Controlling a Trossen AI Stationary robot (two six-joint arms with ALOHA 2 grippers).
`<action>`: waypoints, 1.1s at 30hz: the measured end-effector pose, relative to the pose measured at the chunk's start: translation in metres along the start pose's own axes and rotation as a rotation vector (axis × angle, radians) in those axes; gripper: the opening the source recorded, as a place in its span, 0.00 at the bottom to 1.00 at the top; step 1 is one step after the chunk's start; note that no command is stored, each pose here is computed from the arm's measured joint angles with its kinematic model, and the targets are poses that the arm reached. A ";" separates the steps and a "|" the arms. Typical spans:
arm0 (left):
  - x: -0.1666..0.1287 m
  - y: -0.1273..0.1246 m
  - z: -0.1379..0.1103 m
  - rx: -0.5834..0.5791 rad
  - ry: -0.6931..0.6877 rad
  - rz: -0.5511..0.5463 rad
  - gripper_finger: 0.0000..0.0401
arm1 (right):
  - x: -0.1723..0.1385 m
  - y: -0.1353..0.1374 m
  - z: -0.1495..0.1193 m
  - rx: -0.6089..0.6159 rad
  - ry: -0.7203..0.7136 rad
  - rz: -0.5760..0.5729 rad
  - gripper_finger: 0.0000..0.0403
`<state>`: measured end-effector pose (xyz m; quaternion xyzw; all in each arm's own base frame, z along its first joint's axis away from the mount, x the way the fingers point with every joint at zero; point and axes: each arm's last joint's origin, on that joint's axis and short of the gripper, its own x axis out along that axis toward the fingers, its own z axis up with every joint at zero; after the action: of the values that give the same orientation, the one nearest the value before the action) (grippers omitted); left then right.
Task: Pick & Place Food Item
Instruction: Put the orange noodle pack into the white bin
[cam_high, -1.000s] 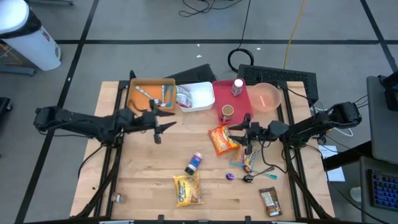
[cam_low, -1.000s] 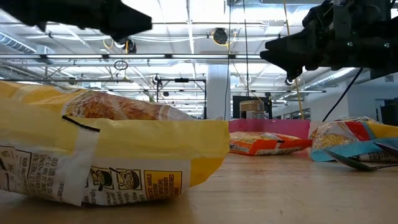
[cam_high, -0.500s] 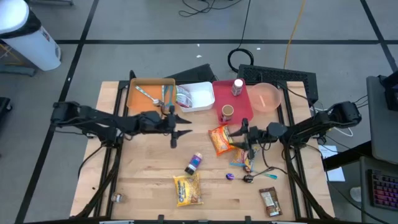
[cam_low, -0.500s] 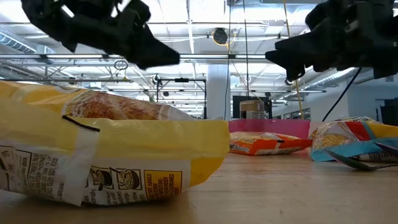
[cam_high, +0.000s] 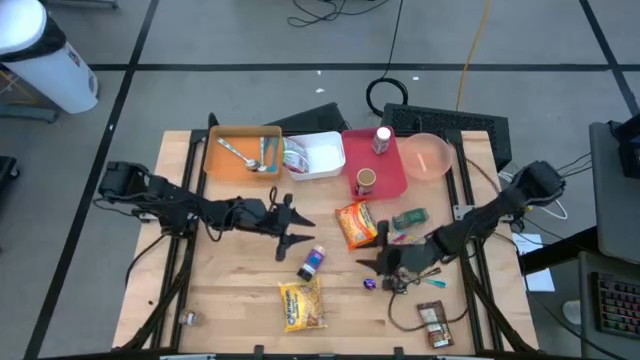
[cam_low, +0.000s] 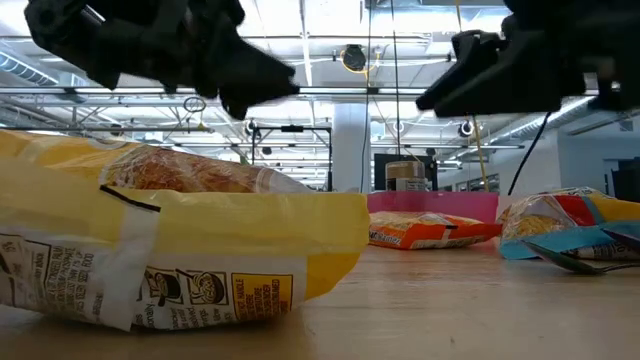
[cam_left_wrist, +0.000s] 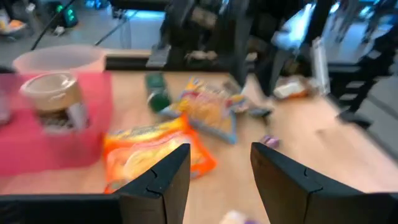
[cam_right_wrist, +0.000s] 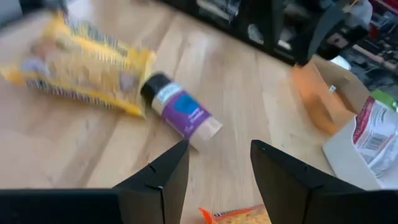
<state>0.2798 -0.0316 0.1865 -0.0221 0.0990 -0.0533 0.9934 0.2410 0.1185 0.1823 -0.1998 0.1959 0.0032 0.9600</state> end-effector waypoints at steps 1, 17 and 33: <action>-0.001 -0.003 0.003 0.002 -0.023 -0.012 0.44 | 0.005 0.006 0.001 -0.038 0.031 -0.005 0.41; -0.003 -0.021 0.013 0.036 -0.131 -0.075 0.44 | 0.062 0.045 0.002 -0.338 0.579 -0.086 0.41; -0.002 -0.018 0.012 0.049 -0.128 -0.033 0.44 | 0.070 0.013 -0.014 -0.224 0.785 -0.110 0.35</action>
<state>0.2781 -0.0490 0.2002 -0.0030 0.0335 -0.0706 0.9969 0.2996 0.1198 0.1392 -0.2995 0.5349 -0.1032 0.7833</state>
